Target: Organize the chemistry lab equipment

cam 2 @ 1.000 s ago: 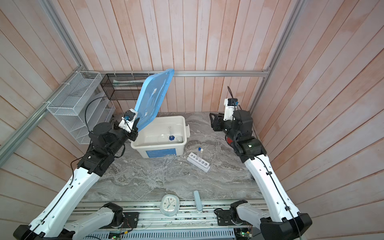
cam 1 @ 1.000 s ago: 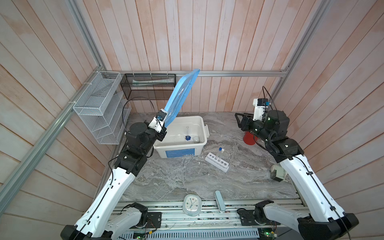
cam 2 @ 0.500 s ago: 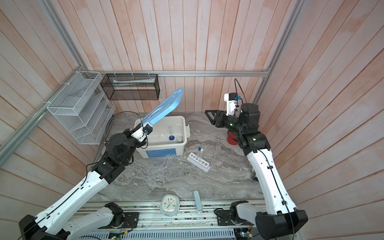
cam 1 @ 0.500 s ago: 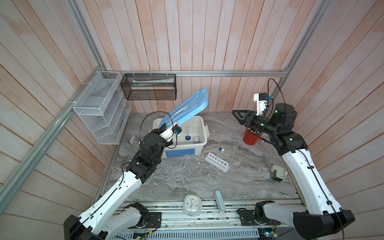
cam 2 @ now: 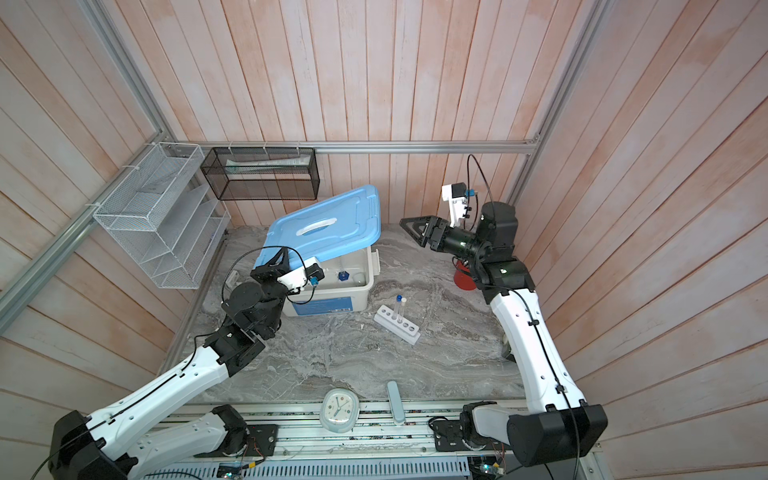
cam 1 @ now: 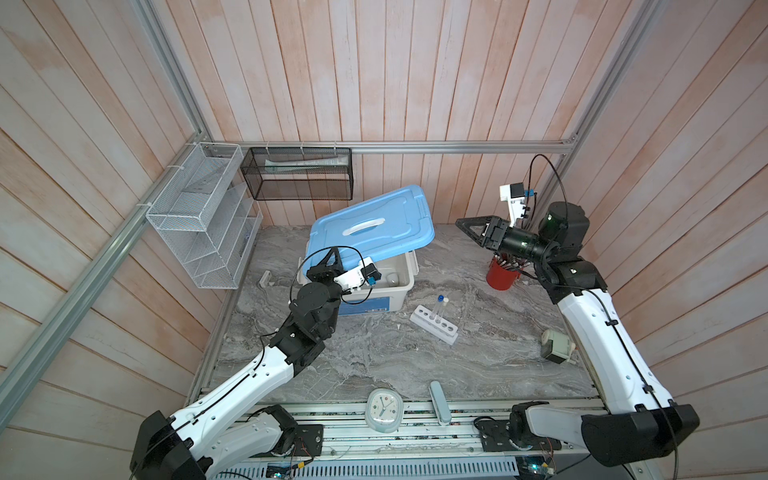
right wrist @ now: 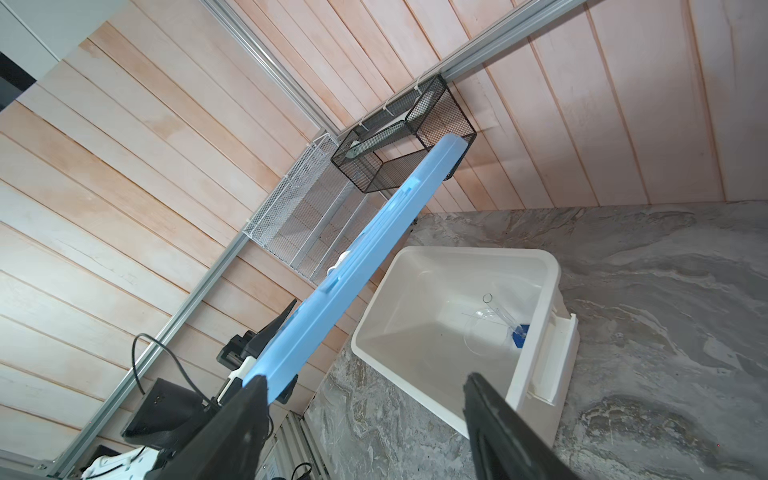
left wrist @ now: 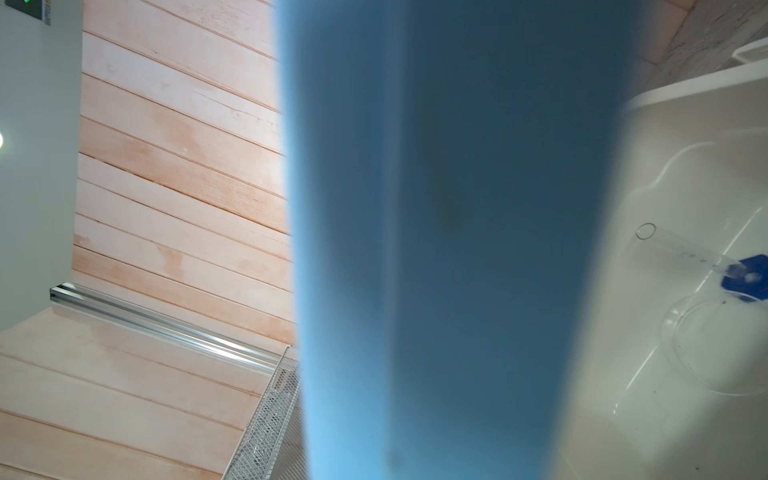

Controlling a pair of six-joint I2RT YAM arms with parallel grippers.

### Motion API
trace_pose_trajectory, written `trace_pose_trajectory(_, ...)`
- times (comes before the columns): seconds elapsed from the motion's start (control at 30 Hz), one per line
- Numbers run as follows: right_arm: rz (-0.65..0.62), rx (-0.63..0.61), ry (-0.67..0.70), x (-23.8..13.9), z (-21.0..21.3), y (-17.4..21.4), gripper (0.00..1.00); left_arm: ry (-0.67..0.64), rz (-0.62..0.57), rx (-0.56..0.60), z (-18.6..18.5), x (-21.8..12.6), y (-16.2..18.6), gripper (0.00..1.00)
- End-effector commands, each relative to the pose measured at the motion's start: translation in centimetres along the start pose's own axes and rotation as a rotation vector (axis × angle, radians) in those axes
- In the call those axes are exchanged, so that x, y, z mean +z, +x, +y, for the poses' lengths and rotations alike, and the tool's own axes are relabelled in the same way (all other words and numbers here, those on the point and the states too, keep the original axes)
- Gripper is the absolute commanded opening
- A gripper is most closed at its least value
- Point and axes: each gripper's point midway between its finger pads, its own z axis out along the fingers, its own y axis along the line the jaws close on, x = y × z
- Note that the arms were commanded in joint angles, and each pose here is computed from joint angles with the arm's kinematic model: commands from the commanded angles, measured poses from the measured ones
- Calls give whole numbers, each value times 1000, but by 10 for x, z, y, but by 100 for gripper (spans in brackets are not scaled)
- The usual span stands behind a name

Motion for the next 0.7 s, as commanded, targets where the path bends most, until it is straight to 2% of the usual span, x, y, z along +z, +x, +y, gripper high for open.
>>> trace_pose_trajectory(0.0, 22, 35, -33, 7, -4, 1, 75, -82, -19, 20, 15, -4, -6, 7)
trace_pose_trajectory(0.13, 36, 40, -16, 10, -8, 0, 78, -71, -41, 54, 8, -8, -9, 5)
trace_pose_trajectory(0.67, 126, 125, 4, 42, -40, 20, 77, -36, -97, 124, -10, -17, -26, 3)
